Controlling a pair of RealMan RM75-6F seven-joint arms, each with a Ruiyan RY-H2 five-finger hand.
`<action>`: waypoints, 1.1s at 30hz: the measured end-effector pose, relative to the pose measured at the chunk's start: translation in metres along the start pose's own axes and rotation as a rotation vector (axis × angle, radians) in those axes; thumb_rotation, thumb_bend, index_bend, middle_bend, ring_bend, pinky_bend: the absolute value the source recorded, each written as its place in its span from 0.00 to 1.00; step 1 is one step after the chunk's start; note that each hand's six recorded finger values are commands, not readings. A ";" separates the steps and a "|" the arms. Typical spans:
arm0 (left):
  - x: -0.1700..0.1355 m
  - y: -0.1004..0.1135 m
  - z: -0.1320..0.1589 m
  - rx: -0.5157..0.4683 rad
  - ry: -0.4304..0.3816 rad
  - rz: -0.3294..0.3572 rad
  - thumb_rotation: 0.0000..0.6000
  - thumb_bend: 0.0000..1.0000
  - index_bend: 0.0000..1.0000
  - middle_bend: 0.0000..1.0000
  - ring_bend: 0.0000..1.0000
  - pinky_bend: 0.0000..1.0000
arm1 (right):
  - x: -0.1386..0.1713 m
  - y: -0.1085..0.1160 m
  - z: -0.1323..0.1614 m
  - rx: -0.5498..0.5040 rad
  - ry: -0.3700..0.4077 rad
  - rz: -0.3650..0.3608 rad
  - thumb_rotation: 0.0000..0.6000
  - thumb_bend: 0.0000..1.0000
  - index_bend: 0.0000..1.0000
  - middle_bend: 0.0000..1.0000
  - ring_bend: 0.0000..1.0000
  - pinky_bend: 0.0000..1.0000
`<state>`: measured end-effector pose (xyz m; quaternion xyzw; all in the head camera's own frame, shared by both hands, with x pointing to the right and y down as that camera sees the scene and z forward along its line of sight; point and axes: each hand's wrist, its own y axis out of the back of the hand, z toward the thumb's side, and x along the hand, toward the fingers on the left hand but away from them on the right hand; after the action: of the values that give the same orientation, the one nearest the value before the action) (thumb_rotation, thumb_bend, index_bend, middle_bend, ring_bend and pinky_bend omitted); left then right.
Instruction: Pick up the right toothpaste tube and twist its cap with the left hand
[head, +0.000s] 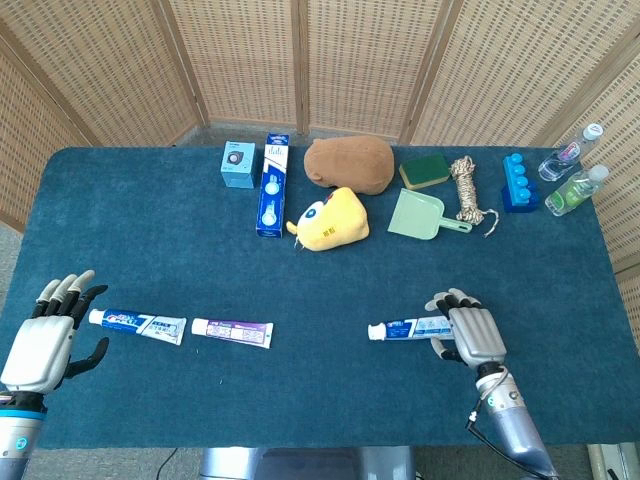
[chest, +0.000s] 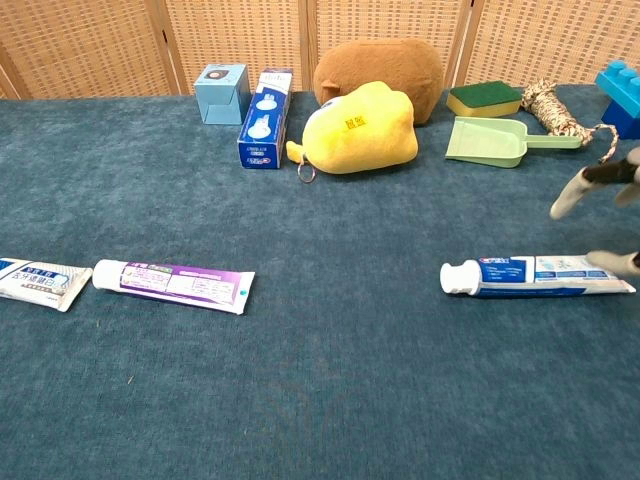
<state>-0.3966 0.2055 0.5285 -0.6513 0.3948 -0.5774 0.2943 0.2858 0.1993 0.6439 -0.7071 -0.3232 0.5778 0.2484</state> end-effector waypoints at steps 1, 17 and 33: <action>0.001 0.000 0.000 0.001 -0.001 -0.001 1.00 0.33 0.15 0.07 0.00 0.00 | -0.001 -0.002 0.000 0.005 0.000 0.003 1.00 0.35 0.32 0.24 0.12 0.20; 0.000 -0.002 0.000 -0.004 0.001 -0.002 1.00 0.33 0.15 0.06 0.00 0.00 | -0.012 -0.020 -0.005 0.080 -0.037 0.038 1.00 0.30 0.30 0.23 0.11 0.20; -0.001 0.000 -0.003 -0.008 0.004 0.003 1.00 0.33 0.15 0.05 0.00 0.00 | -0.028 -0.035 -0.006 0.088 -0.064 0.075 1.00 0.31 0.33 0.23 0.11 0.20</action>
<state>-0.3995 0.2063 0.5288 -0.6506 0.3986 -0.5767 0.2918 0.2819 0.2022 0.6890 -0.6882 -0.2788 0.6226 0.2469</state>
